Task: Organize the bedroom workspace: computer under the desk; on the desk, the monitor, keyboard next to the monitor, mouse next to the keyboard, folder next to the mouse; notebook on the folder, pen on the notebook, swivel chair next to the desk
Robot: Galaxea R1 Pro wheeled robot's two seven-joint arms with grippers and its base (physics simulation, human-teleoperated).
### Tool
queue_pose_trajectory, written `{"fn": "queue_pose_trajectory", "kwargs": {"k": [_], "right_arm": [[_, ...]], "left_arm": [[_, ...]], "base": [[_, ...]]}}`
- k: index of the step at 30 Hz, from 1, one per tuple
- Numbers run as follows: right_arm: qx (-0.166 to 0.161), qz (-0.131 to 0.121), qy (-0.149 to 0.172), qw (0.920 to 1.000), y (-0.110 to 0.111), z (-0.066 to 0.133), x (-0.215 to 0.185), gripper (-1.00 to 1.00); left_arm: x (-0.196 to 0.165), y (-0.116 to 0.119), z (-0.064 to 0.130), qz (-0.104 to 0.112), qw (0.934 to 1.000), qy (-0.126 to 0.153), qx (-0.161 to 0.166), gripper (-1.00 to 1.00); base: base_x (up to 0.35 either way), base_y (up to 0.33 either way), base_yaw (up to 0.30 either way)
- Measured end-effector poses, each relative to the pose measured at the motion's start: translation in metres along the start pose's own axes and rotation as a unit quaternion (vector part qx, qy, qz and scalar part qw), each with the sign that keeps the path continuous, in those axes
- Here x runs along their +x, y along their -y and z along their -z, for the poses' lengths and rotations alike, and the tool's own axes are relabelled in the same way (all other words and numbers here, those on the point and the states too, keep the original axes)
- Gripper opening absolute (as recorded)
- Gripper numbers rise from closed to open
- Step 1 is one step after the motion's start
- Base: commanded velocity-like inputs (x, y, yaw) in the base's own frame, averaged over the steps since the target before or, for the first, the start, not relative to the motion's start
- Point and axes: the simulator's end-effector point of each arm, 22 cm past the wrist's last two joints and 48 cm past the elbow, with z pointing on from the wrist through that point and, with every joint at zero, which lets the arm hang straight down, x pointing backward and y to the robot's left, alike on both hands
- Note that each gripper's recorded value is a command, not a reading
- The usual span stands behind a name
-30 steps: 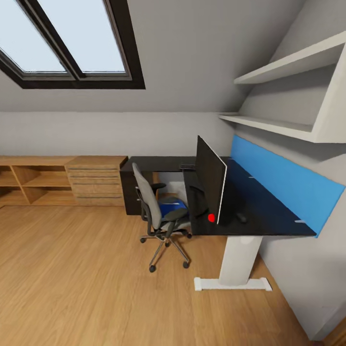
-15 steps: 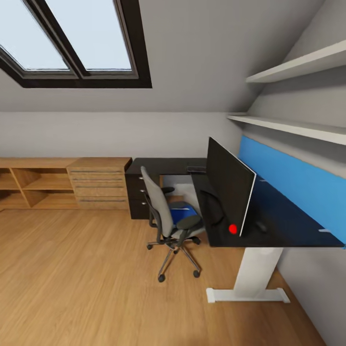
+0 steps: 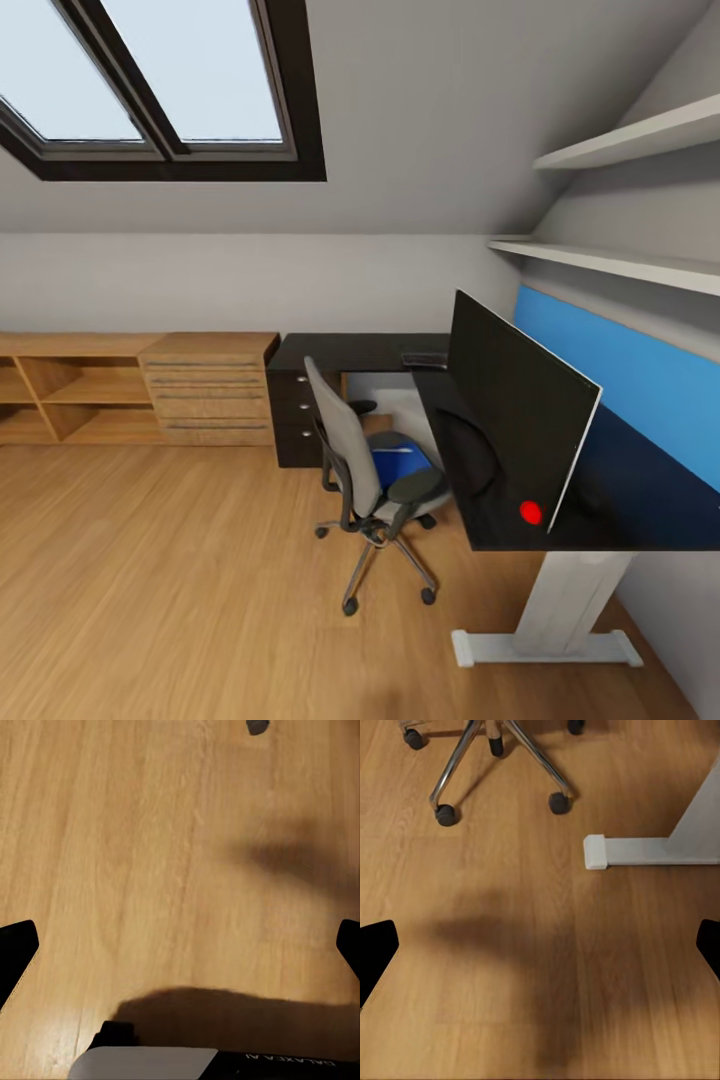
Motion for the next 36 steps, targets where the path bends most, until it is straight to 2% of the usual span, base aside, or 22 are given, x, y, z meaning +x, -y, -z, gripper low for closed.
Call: {"fn": "queue_pose_trajectory", "kwargs": {"k": [20, 27, 36], "right_arm": [[0.001, 0.001, 0.006, 1.0, 0.001, -0.002, -0.005, 1.0], [0.001, 0.0, 0.006, 1.0, 0.001, -0.002, -0.005, 1.0], [0.001, 0.0, 0.006, 1.0, 0.001, -0.011, 0.005, 1.0]], "left_arm": [[-0.006, 0.001, 0.0, -0.002, 0.9999, 0.014, 0.002, 1.0], [-0.01, 0.001, -0.001, 0.0, 0.9998, 0.018, 0.001, 1.0], [-0.003, 0.004, -0.011, 0.002, 0.9998, 0.019, 0.002, 1.0]], "base": [[0.294, 0.023, 0.0], [0.05, 0.018, 0.0], [0.002, 0.001, 0.0]]}}
